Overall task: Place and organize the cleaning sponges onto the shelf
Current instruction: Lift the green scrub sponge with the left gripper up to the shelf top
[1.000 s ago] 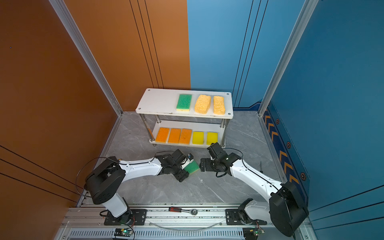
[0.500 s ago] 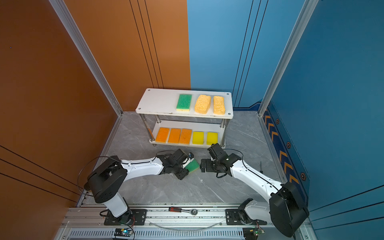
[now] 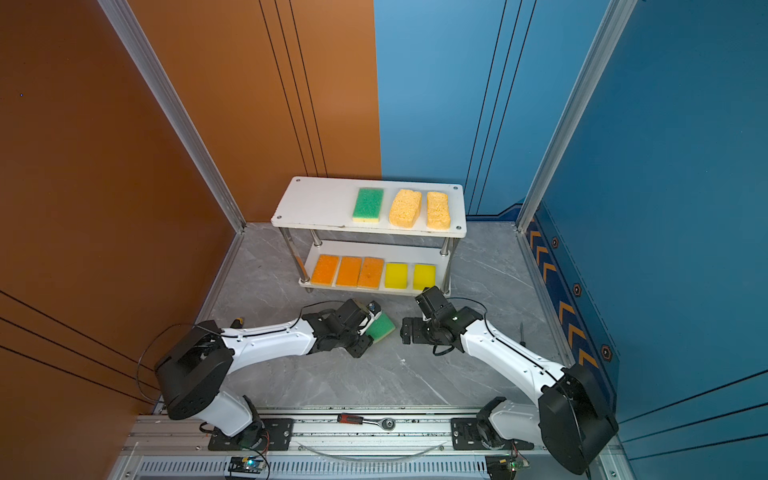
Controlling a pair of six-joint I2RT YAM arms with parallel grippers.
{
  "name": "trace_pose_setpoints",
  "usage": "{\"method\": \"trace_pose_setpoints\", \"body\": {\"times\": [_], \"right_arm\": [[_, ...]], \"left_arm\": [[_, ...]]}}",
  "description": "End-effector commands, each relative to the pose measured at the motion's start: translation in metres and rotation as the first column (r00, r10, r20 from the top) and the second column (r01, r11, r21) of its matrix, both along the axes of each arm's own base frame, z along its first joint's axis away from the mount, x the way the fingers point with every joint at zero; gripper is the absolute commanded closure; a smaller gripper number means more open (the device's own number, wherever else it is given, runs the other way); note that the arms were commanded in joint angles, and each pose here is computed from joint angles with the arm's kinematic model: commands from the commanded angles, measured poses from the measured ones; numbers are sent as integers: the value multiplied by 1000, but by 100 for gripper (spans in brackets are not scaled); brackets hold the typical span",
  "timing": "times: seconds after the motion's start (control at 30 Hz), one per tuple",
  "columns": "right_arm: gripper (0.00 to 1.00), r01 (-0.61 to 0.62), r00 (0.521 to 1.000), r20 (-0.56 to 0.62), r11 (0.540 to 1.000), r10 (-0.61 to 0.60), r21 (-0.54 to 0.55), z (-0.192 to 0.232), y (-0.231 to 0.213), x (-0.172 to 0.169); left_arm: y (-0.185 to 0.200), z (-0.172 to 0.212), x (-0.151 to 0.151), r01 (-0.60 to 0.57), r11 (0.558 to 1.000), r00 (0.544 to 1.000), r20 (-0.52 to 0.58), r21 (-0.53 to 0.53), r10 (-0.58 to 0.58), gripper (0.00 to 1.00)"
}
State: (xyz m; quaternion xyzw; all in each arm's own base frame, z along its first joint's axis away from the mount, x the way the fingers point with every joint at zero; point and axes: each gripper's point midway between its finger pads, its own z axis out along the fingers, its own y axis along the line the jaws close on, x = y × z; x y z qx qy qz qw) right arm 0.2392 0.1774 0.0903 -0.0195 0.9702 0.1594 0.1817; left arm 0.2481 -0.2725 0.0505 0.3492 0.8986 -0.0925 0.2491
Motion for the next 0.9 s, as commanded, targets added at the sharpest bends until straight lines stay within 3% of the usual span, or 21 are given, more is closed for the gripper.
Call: {"method": "trace_pose_setpoints", "body": {"times": [0.0,0.23,0.47,0.73,0.87], "right_arm": [[0,10,1000,-10,1000,-10,10,-2,1,3],[0,11,1000,-24,1000,-11,6,-5,3,5],[0,0,999,-44,1000,0,4,-9,7,7],[0,-6,998,-61,1000,7,6,-12,12,10],[0,-11,998,-64,1000,11,5,-13,15,12]], "left_arm": [[3,15,-3,-19,999,1000,17,-32,20,41],[27,72,-5,-85,996,994,73,-6,85,42],[45,162,-16,-85,985,969,216,-152,117,40],[90,269,-17,-167,934,867,405,-316,292,39],[107,321,-6,-213,901,791,475,-377,386,38]]}}
